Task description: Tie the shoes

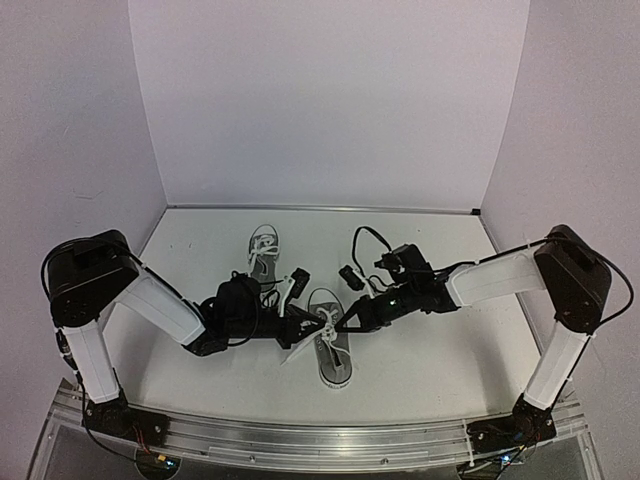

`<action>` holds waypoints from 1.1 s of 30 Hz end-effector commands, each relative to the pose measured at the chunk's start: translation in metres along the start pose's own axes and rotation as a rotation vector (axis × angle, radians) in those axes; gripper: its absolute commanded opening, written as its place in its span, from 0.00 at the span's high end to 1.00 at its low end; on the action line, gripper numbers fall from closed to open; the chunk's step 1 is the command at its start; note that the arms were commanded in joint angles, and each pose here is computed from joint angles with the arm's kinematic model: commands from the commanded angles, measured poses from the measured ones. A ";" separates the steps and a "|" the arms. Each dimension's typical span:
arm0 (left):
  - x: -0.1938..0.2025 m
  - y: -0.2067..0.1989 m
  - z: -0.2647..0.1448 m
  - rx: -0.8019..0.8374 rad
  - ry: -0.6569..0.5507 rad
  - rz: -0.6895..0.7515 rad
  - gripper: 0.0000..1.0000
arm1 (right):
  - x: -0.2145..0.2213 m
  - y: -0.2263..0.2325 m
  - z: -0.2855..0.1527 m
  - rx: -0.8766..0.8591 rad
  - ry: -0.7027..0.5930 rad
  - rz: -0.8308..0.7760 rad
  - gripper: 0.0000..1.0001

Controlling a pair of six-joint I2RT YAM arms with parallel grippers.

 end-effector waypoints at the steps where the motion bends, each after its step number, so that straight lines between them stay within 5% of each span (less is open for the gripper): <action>1: -0.015 0.000 -0.012 -0.041 -0.031 0.042 1.00 | -0.005 0.012 -0.014 -0.006 -0.058 -0.037 1.00; 33: -0.009 0.008 -0.028 -0.107 0.034 0.078 1.00 | 0.006 -0.010 -0.027 0.076 -0.071 0.006 1.00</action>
Point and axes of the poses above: each gripper's point midway between its finger pads, its own z axis out along the fingers, its own y axis along the line the jaws close on, x = y × z, the point moved 7 cm from there along -z, back along the fingers, and after that the axes turned 15 degrees about z, right-handed, at the moved point
